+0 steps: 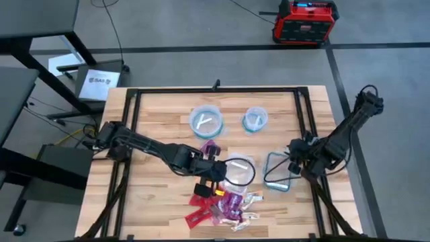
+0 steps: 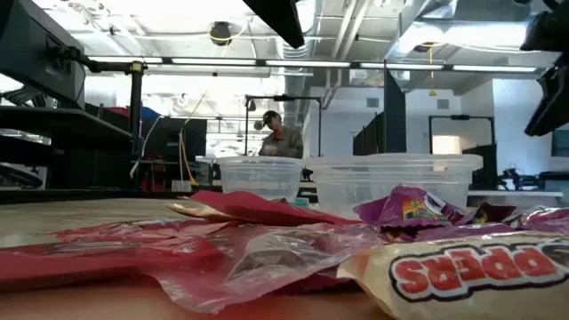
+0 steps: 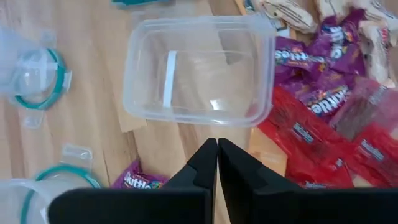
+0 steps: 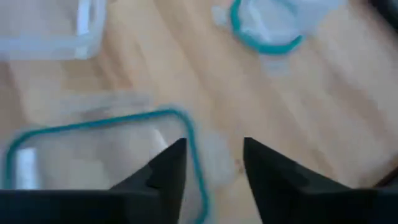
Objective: Sort candy
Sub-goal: Open the rectangular transparent bin, then put the light yellow candy into the rectangular transparent bin
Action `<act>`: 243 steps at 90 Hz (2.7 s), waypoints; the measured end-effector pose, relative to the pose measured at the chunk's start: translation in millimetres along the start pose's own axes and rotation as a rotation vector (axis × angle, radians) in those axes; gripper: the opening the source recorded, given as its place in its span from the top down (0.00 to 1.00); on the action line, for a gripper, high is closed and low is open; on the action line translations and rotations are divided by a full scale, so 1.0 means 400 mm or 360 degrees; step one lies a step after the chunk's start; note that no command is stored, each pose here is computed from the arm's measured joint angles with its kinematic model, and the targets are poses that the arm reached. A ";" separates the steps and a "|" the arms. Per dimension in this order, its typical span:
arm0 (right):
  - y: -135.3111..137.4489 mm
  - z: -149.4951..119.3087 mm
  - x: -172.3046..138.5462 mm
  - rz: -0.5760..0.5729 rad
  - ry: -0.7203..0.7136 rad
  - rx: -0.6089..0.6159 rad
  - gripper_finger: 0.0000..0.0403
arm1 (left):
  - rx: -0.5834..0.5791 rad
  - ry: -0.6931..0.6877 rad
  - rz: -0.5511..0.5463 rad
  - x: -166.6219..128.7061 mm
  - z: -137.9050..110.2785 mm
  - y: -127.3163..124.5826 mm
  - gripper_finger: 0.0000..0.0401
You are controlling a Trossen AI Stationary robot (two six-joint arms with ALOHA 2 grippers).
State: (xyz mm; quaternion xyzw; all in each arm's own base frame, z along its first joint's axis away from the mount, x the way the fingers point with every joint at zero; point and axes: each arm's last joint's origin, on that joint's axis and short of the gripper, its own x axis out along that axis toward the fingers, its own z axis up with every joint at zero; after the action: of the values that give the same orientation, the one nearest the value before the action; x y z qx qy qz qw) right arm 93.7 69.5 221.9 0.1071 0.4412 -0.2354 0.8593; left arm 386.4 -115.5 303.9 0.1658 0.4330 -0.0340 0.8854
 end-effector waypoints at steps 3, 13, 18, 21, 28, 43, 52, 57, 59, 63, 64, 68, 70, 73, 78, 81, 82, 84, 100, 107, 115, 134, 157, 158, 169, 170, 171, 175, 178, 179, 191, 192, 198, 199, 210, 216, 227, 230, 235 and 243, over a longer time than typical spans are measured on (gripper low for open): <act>0.006 0.008 -0.008 0.0042 0.0012 0.0080 0.56 | -0.0024 -0.0002 0.0006 0.002 0.000 0.006 1.00; 0.047 0.028 -0.017 0.0267 -0.0096 0.0205 0.49 | -0.0097 0.0003 0.0024 0.009 -0.003 0.024 1.00; 0.075 0.043 -0.015 0.0353 -0.0190 0.0209 0.47 | -0.0128 0.0011 0.0030 0.013 -0.005 0.029 1.00; 0.090 0.052 -0.010 0.0380 -0.0230 0.0198 0.45 | -0.0144 0.0017 0.0031 0.013 -0.006 0.030 1.00; 0.120 0.077 0.014 0.0380 -0.0299 0.0143 0.44 | -0.0150 0.0056 0.0028 0.014 -0.012 0.029 1.00; 0.142 0.132 0.116 0.0170 -0.0264 0.0145 0.44 | -0.0150 0.0154 0.0020 0.007 -0.027 0.025 1.00; 0.145 0.164 0.187 0.0133 -0.0160 0.0110 0.45 | -0.0168 0.0238 0.0016 -0.009 -0.041 0.021 1.00; 0.148 0.183 0.225 0.0156 -0.0129 0.0083 0.45 | -0.0163 0.0292 0.0020 -0.013 -0.050 0.017 1.00; 0.149 0.189 0.238 0.0176 -0.0112 0.0078 0.45 | -0.0161 0.0308 0.0023 -0.014 -0.052 0.015 1.00; 0.150 0.198 0.266 0.0215 -0.0066 0.0065 0.45 | -0.0162 0.0343 0.0026 -0.016 -0.057 0.009 1.00; 0.150 0.200 0.272 0.0225 -0.0053 0.0061 0.45 | -0.0161 0.0354 0.0026 -0.016 -0.059 0.008 1.00; 0.147 0.206 0.298 0.0247 0.0016 0.0047 0.45 | -0.0160 0.0396 0.0027 -0.019 -0.065 0.004 1.00; 0.145 0.207 0.310 0.0244 0.0051 0.0037 0.45 | -0.0160 0.0409 0.0028 -0.020 -0.067 0.003 1.00; 0.145 0.209 0.325 0.0244 0.0095 0.0022 0.45 | -0.0161 0.0424 0.0033 -0.021 -0.069 -0.001 1.00; 0.146 0.212 0.344 0.0242 0.0145 -0.0007 0.45 | -0.0164 0.0443 0.0051 -0.024 -0.072 -0.006 1.00; 0.148 0.213 0.352 0.0239 0.0164 -0.0030 0.45 | -0.0161 0.0451 0.0056 -0.025 -0.073 -0.008 1.00; 0.149 0.214 0.354 0.0237 0.0170 -0.0040 0.45 | -0.0159 0.0454 0.0058 -0.026 -0.073 -0.010 1.00; 0.151 0.215 0.358 0.0234 0.0180 -0.0059 0.45 | -0.0155 0.0458 0.0059 -0.027 -0.074 -0.011 1.00; 0.160 0.220 0.366 0.0204 0.0282 -0.0202 0.63 | -0.0154 0.0483 0.0076 -0.029 -0.078 -0.015 1.00; 0.161 0.226 0.362 0.0202 0.0286 -0.0216 0.80 | -0.0155 0.0483 0.0080 -0.029 -0.078 -0.015 1.00; 0.158 0.238 0.348 0.0223 0.0269 -0.0229 0.95 | -0.0158 0.0484 0.0083 -0.029 -0.078 -0.015 1.00; 0.113 0.256 0.224 0.0164 0.0363 -0.0313 0.98 | -0.0136 0.0484 0.0079 -0.029 -0.078 -0.015 1.00; -0.007 0.180 0.034 0.0262 0.0508 -0.0207 0.99 | -0.0114 0.0467 0.0071 -0.030 -0.075 -0.020 1.00; -0.013 0.174 0.032 0.0261 0.0515 -0.0196 0.99 | -0.0115 0.0464 0.0071 -0.030 -0.075 -0.020 1.00; -0.040 0.120 0.047 0.0286 0.0512 -0.0104 0.99 | -0.0118 0.0429 0.0069 -0.028 -0.070 -0.021 1.00; -0.040 0.115 0.051 0.0287 0.0511 -0.0098 0.99 | -0.0117 0.0426 0.0069 -0.028 -0.069 -0.021 1.00; -0.041 0.111 0.056 0.0286 0.0511 -0.0091 0.98 | -0.0116 0.0424 0.0069 -0.028 -0.069 -0.021 1.00; -0.044 0.092 0.075 0.0273 0.0523 -0.0061 0.97 | -0.0119 0.0417 0.0069 -0.028 -0.068 -0.021 1.00; -0.046 0.080 0.088 0.0253 0.0544 -0.0039 0.95 | -0.0120 0.0411 0.0069 -0.028 -0.067 -0.021 1.00; -0.046 0.076 0.092 0.0247 0.0552 -0.0034 0.94 | -0.0121 0.0408 0.0068 -0.028 -0.067 -0.021 1.00; -0.057 0.038 0.117 0.0167 0.0668 -0.0055 0.82 | -0.0117 0.0403 0.0067 -0.027 -0.066 -0.021 1.00; -0.057 0.037 0.118 0.0162 0.0673 -0.0052 0.81 | -0.0118 0.0403 0.0067 -0.027 -0.066 -0.021 1.00; -0.059 0.035 0.118 0.0154 0.0681 -0.0043 0.73 | -0.0122 0.0405 0.0069 -0.027 -0.066 -0.018 1.00; -0.059 0.036 0.117 0.0157 0.0678 -0.0042 0.72 | -0.0123 0.0405 0.0069 -0.027 -0.066 -0.018 1.00; -0.052 0.062 0.086 0.0233 0.0700 -0.0002 0.58 | -0.0133 0.0392 0.0073 -0.024 -0.064 -0.013 1.00; -0.045 0.084 0.059 0.0294 0.0672 0.0030 0.52 | -0.0144 0.0354 0.0077 -0.021 -0.058 -0.006 1.00; -0.015 0.124 0.014 0.0459 0.0462 -0.0009 0.44 | -0.0175 0.0264 0.0085 -0.015 -0.045 0.005 1.00; -0.004 0.133 0.008 0.0504 0.0373 -0.0013 0.43 | -0.0201 0.0231 0.0088 -0.014 -0.040 0.008 1.00; 0.016 0.145 0.003 0.0563 0.0211 -0.0012 0.42 | -0.0214 0.0223 0.0090 -0.012 -0.039 0.012 1.00; 0.056 0.166 0.001 0.0643 -0.0072 -0.0063 0.42 | -0.0232 0.0243 0.0087 -0.011 -0.042 0.018 1.00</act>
State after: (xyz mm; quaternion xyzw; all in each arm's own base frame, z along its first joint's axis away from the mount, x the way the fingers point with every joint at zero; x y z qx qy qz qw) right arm 152.1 62.9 260.0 0.1712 0.3958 -0.0519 0.9007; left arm 372.3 -103.8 299.5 0.1150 0.4958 0.0345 0.8601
